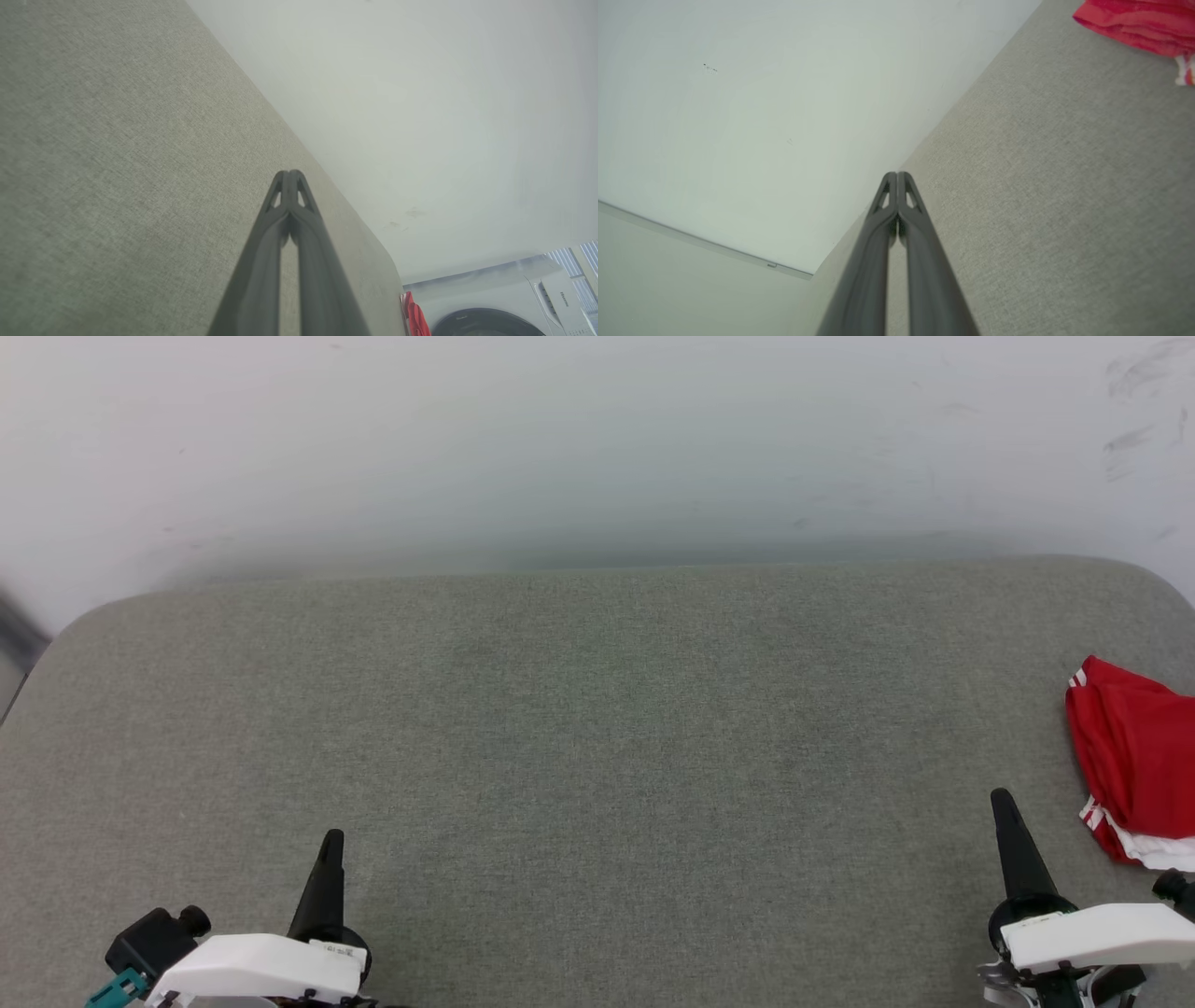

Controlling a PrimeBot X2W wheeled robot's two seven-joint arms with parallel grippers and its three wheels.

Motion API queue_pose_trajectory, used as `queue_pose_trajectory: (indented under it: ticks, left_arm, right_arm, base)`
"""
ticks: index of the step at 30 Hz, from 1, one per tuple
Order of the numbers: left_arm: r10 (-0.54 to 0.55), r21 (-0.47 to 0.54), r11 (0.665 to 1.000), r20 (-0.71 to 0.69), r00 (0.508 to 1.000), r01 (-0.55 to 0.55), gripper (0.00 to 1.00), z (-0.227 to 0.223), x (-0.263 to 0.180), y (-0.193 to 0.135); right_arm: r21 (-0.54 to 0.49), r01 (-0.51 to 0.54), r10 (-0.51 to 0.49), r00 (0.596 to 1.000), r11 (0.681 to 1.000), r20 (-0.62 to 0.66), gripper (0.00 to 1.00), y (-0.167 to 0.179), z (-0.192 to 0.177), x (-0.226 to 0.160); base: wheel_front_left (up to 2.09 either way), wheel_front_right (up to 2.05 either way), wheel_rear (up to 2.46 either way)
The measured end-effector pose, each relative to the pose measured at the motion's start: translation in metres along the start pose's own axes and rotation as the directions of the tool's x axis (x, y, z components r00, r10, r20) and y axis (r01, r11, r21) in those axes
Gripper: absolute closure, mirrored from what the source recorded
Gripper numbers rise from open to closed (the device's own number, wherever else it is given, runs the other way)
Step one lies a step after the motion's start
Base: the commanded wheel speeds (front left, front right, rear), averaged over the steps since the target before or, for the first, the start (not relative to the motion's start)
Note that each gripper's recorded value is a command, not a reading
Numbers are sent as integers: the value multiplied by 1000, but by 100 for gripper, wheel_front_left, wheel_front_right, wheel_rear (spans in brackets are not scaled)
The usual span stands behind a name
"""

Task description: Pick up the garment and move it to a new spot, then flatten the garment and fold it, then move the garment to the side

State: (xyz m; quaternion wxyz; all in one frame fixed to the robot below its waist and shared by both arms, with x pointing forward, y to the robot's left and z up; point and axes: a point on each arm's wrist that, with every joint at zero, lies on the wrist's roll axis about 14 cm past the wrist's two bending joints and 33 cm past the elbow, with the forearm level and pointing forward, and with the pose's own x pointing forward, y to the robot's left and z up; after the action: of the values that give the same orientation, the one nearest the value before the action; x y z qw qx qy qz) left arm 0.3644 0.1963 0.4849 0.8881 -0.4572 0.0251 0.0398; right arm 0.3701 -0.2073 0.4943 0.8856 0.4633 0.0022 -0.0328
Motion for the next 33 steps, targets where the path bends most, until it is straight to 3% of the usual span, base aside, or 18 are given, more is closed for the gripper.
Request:
queue_pose_trajectory:
  ticks: [15, 33]
  left_arm:
    - [-15, -166, 986, -5, 1000, 14, 100, 3, 7, -3]
    - [-31, -333, 943, -14, 999, 24, 100, 5, 12, -6]
  right_arm:
    - [159, 0, 2, 1000, 987, -12, 100, 2, 0, 5]
    - [322, -3, 11, 1000, 947, -26, 100, 4, -1, 9]
  base:
    - [0, 0, 0]
    - [0, 0, 0]
